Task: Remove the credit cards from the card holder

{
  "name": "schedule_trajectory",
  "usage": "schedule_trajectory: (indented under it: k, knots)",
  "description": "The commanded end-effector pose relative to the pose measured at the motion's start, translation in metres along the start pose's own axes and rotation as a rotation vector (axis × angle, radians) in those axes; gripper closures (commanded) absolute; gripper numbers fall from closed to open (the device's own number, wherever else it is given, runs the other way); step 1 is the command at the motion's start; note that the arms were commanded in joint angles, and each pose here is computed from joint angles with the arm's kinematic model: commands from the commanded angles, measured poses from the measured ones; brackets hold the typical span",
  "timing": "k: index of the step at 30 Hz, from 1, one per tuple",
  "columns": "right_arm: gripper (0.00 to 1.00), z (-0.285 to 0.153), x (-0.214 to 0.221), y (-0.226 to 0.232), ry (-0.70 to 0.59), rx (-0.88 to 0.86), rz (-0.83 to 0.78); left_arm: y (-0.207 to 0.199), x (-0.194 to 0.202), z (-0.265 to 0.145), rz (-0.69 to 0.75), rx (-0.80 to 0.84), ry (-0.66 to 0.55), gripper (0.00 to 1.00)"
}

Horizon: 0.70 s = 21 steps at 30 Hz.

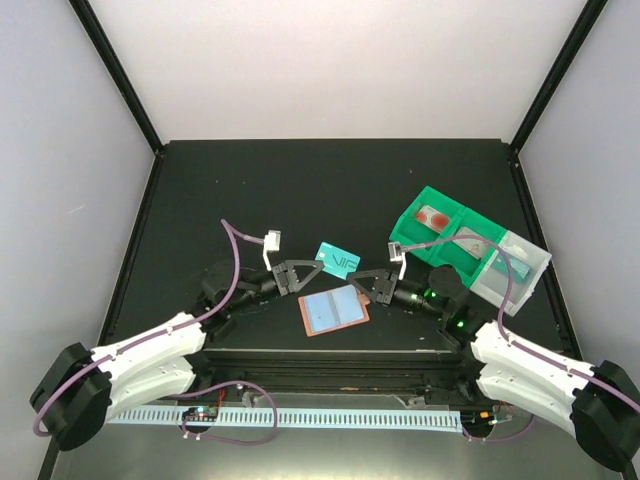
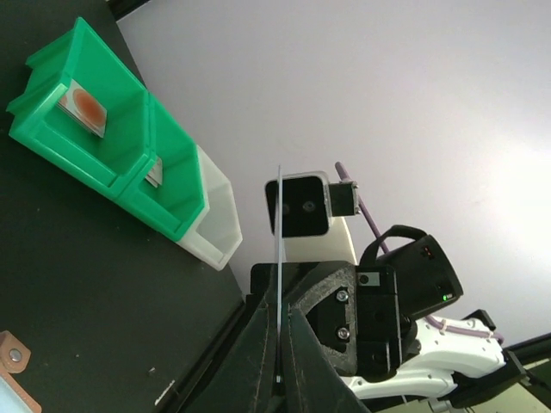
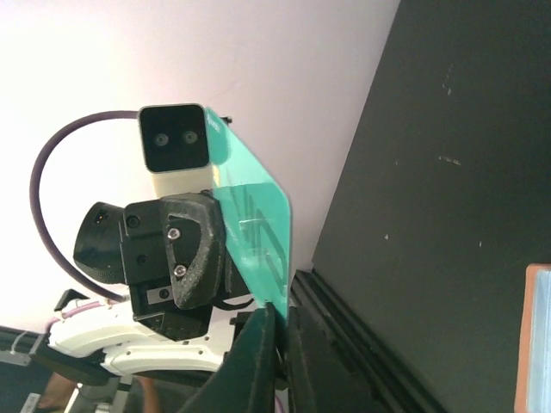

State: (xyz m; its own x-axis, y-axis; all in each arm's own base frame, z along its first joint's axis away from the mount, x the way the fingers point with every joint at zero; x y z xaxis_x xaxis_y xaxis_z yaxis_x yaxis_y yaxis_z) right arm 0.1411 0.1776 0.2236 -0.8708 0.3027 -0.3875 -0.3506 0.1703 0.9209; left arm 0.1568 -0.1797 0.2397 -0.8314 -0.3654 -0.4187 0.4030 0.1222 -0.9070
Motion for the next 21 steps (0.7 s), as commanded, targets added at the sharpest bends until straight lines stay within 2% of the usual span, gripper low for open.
schedule_trajectory:
  k: [1, 3, 4, 10, 14, 21]
  knots:
    - [0.98, 0.000, -0.006, 0.014, -0.046, -0.056, -0.037, -0.010, -0.004, 0.003, 0.017, 0.054, -0.029, 0.98]
    - [0.99, -0.001, -0.006, 0.014, -0.051, -0.061, -0.042, -0.008, -0.003, 0.004, 0.014, 0.044, -0.029, 0.95]
    - [0.99, -0.002, -0.006, 0.015, -0.053, -0.063, -0.046, -0.007, -0.003, 0.004, 0.013, 0.039, -0.028, 0.91]
    - [0.99, -0.009, -0.007, 0.021, -0.062, 0.003, -0.083, 0.002, 0.001, 0.001, 0.018, -0.039, -0.014, 0.52]
    - [0.99, -0.024, -0.011, 0.024, -0.114, 0.154, -0.135, 0.015, 0.006, -0.007, 0.024, -0.151, -0.018, 0.32]
    - [0.99, -0.059, -0.020, 0.035, -0.263, 0.396, -0.228, 0.022, 0.011, -0.017, 0.072, -0.271, 0.011, 0.10]
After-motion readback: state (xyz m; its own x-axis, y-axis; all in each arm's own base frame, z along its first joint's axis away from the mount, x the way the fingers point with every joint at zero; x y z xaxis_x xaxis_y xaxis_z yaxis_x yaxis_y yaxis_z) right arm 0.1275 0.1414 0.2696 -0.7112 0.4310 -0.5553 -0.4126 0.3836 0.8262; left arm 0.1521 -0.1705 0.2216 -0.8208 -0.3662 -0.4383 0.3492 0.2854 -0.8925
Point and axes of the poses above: each gripper's point midway between its finger pads, its own z axis out along the fingers, its own y axis along the line the jaws close on, x = y × z, the point moved 10 cm from there along -z, back along the fingers, and after that the axes turned 2 degrees about -z, right-handed, at the moved point
